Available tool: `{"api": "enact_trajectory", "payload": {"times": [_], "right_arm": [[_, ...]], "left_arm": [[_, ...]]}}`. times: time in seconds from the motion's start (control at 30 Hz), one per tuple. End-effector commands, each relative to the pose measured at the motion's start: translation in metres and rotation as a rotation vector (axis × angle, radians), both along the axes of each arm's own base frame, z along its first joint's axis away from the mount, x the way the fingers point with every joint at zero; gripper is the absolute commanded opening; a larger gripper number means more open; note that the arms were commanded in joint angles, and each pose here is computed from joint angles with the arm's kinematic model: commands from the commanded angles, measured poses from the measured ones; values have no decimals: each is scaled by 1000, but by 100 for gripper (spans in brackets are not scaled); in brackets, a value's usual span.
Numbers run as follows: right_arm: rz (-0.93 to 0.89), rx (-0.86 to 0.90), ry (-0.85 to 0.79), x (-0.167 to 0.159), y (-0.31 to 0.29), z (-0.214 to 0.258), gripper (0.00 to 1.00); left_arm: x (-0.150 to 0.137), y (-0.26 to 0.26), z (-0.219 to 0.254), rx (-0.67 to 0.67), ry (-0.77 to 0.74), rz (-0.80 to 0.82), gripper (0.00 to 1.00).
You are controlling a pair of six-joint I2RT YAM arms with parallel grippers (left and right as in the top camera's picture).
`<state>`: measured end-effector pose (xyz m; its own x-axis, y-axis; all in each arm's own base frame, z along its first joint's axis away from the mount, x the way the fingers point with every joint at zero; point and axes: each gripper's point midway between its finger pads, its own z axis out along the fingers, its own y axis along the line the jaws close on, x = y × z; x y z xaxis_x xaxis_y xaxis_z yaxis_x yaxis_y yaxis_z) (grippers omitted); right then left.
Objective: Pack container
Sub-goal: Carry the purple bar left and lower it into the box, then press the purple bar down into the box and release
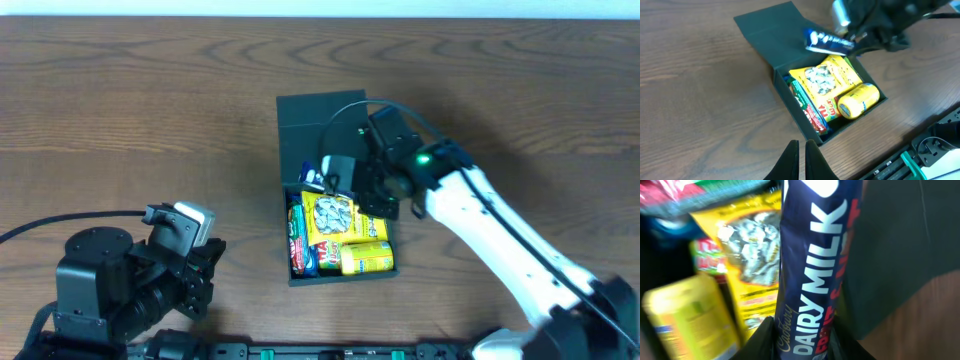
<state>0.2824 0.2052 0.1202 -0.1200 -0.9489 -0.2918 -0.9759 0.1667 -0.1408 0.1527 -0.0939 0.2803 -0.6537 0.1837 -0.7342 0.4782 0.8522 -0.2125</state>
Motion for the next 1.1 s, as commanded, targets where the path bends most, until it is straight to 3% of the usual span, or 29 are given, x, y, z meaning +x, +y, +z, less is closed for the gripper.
{"api": "enact_trajectory", "payload": {"times": [0.0,0.23,0.43,0.47,0.5,0.53,0.8,1.07], "right_arm": [[115,-143,-45,10,-9,-22,1],[188,-238,6,10,-13,-56,1],[219,-270,-43,21,-13,-58,1],[214,-277,-54,23,-14,-58,5],[209,-287,-64,25,-16,-57,36],[182,-299,-81,29,-17,-56,99],[11,-332,-249,53,-11,-35,99],[-37,-97,-443,49,24,47,99]], "left_arm": [[1,0,0,6,-5,-4,8],[1,0,1,6,-7,-3,8],[1,0,1,5,-10,-3,8],[1,0,1,6,-10,-3,8],[2,0,1,5,-11,-3,8],[2,0,1,5,-12,-3,8],[2,1,2,7,-14,-1,8],[2,1,1,7,-13,-1,8]]}}
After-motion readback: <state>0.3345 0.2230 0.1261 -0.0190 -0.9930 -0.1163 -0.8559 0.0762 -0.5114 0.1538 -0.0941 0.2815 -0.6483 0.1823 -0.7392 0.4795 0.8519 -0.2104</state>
